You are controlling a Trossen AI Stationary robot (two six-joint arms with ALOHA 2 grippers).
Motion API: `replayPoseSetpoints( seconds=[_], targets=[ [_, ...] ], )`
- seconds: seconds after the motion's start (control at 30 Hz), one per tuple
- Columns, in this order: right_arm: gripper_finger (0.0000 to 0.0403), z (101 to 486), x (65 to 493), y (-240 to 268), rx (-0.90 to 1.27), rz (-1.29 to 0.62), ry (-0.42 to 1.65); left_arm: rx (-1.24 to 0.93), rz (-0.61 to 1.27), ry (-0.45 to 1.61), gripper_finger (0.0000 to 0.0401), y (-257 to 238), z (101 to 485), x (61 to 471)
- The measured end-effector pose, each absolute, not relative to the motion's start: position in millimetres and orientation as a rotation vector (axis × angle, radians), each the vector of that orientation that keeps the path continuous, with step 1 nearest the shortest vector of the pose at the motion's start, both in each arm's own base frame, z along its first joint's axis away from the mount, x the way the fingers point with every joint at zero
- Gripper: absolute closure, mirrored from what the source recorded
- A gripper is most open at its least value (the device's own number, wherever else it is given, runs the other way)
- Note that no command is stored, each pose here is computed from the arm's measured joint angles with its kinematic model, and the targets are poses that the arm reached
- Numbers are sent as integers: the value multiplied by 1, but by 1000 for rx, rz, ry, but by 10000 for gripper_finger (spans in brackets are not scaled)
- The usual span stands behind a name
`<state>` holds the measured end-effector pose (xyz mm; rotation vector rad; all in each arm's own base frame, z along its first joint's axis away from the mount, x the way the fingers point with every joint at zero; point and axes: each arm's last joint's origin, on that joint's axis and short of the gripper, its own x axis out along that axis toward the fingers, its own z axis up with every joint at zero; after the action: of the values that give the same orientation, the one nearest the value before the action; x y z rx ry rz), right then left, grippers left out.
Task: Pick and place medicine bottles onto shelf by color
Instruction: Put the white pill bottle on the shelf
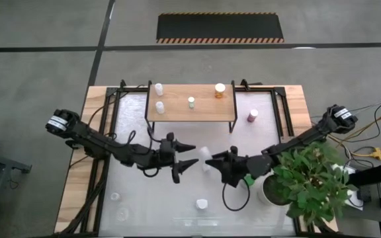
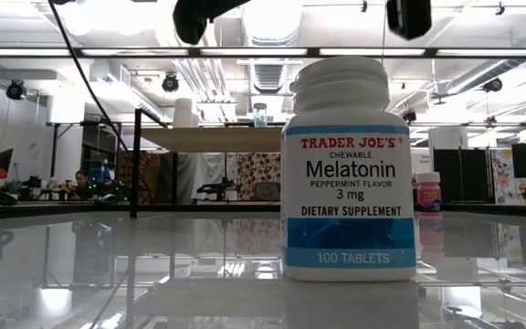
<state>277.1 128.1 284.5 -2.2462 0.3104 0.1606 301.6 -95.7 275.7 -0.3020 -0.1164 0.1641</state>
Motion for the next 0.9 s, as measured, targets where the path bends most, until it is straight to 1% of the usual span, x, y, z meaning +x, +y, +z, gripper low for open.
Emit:
replayPoseSetpoints(
  seconds=[0.13,0.33,0.43,0.53,0.67,0.9],
  targets=[
    [266,289,271,139,-2300,84,345,-364,131,-198,161,-90,273,301],
    [266,287,270,143,-2306,77,360,-421,70,-286,161,-85,264,317],
    [266,282,272,143,-2338,68,423,-445,-4,-348,161,-86,259,326],
    [266,278,274,144,-2357,52,481,-480,-24,-396,161,-87,255,332],
    [266,271,277,145,-2369,61,513,-504,-1,-394,161,-83,250,336],
    [266,269,278,146,-2378,76,506,-498,19,-388,161,-78,249,338]
  ],
)
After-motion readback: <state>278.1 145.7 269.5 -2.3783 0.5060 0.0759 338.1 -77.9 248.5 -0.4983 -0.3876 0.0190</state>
